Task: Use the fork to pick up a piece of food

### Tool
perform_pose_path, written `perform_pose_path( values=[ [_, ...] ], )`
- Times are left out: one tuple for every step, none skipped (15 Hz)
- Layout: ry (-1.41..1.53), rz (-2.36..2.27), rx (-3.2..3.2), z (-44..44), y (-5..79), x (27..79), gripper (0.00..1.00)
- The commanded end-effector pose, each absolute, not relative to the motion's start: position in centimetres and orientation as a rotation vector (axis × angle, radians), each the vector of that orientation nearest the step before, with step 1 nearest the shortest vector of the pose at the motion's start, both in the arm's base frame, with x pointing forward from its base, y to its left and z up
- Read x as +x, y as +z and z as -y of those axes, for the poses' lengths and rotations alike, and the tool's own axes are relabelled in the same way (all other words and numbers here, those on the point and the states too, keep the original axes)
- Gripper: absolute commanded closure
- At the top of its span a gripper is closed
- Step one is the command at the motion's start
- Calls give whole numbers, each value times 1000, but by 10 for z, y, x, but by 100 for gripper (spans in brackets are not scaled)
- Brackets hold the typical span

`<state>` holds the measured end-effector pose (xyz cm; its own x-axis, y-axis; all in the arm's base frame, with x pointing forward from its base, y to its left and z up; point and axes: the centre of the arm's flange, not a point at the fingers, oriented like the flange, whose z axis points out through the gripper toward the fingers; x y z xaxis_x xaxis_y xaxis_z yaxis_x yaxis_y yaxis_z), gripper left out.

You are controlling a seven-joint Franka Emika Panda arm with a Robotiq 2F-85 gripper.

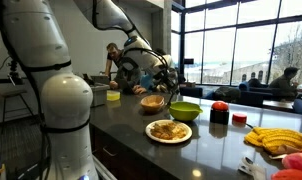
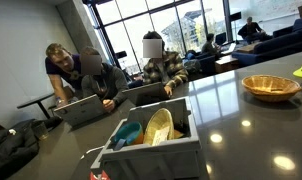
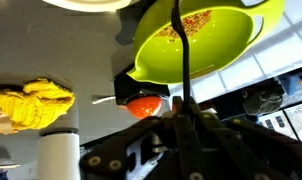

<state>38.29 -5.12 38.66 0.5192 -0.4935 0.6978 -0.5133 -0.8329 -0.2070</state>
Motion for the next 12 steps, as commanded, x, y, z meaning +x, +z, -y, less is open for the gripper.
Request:
perform_pose_path(
  values=[
    [1237,898,2716,51,387,383,95],
    [1240,897,2716,51,388,383,95],
    [1243,896,2715,50,389,383,95],
    [1244,896,2715,50,389,383,95],
    [1244,896,2715,50,389,383,95],
    [1244,896,2715,50,389,383,95],
    [1244,896,2715,50,389,383,95],
    [1244,896,2715,50,389,383,95],
    [1244,895,2715,50,389,383,95],
    [1244,895,2715,50,389,383,95],
    [1244,895,2715,50,389,383,95],
    [1244,895,2715,50,389,383,95]
  ],
)
